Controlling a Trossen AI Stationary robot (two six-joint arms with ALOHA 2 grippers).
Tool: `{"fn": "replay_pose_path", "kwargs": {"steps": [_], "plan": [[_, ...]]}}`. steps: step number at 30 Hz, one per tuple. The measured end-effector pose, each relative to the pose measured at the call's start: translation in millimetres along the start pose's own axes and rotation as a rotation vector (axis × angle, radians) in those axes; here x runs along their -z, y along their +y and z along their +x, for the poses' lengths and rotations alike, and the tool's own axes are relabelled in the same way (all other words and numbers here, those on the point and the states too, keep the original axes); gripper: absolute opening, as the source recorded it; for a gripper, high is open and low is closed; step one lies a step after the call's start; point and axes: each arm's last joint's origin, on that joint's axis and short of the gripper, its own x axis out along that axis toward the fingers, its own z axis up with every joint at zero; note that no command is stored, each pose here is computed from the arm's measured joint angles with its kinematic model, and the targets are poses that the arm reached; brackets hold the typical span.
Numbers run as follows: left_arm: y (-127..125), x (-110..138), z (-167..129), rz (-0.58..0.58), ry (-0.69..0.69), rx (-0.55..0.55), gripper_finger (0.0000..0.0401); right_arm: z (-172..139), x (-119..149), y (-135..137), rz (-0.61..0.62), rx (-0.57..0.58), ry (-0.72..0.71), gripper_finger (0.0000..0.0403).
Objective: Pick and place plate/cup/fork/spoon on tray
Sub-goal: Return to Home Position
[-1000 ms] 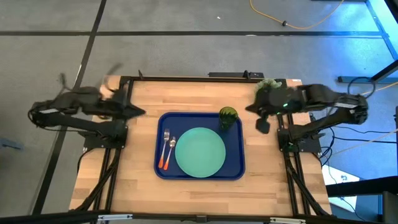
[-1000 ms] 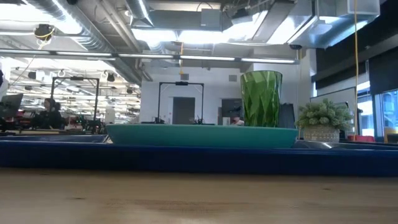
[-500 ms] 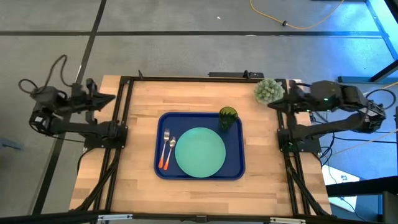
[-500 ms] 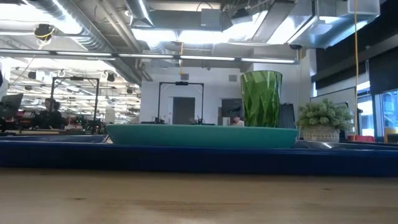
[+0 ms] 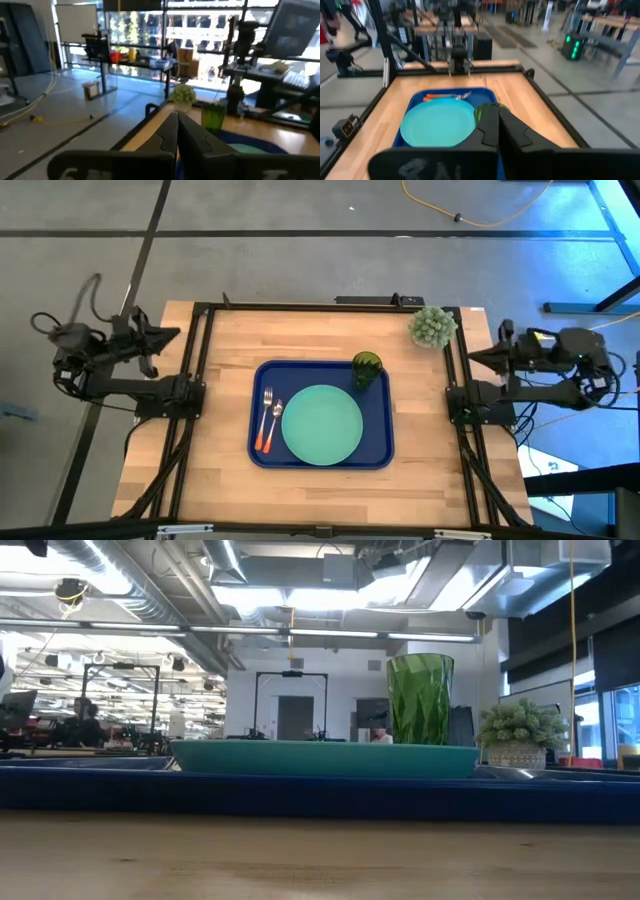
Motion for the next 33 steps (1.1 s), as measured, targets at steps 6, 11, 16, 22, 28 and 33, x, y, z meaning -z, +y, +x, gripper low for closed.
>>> {"fn": "replay_pose_path", "kwargs": {"steps": [6,11,16,22,28,33], "plan": [[-2.7,6.1,7.9,-0.006,0.007,-0.025,0.0000,-16.7,28.2,-2.0,-0.002,-0.001,-0.075,0.0000],[-9.0,18.4,22.9,0.001,0.018,-0.027,0.0000,-14.9,31.2,-2.0,-0.017,-0.006,-0.014,0.0000],[-19.1,39.1,46.7,0.021,0.007,-0.028,0.0000,-12.2,34.6,-2.2,-0.017,-0.031,-0.011,0.0000],[-32.8,74.4,78.4,0.053,-0.047,-0.006,0.0000,12.8,39.4,1.2,-0.046,-0.092,-0.048,0.0000],[-40.9,110.7,98.5,0.048,-0.085,0.002,0.0000,34.0,41.9,6.0,-0.046,-0.163,-0.103,0.0000],[-45.5,141.5,109.0,0.034,-0.092,0.039,0.0000,43.7,44.8,8.7,-0.035,-0.198,-0.130,0.0000]]}}
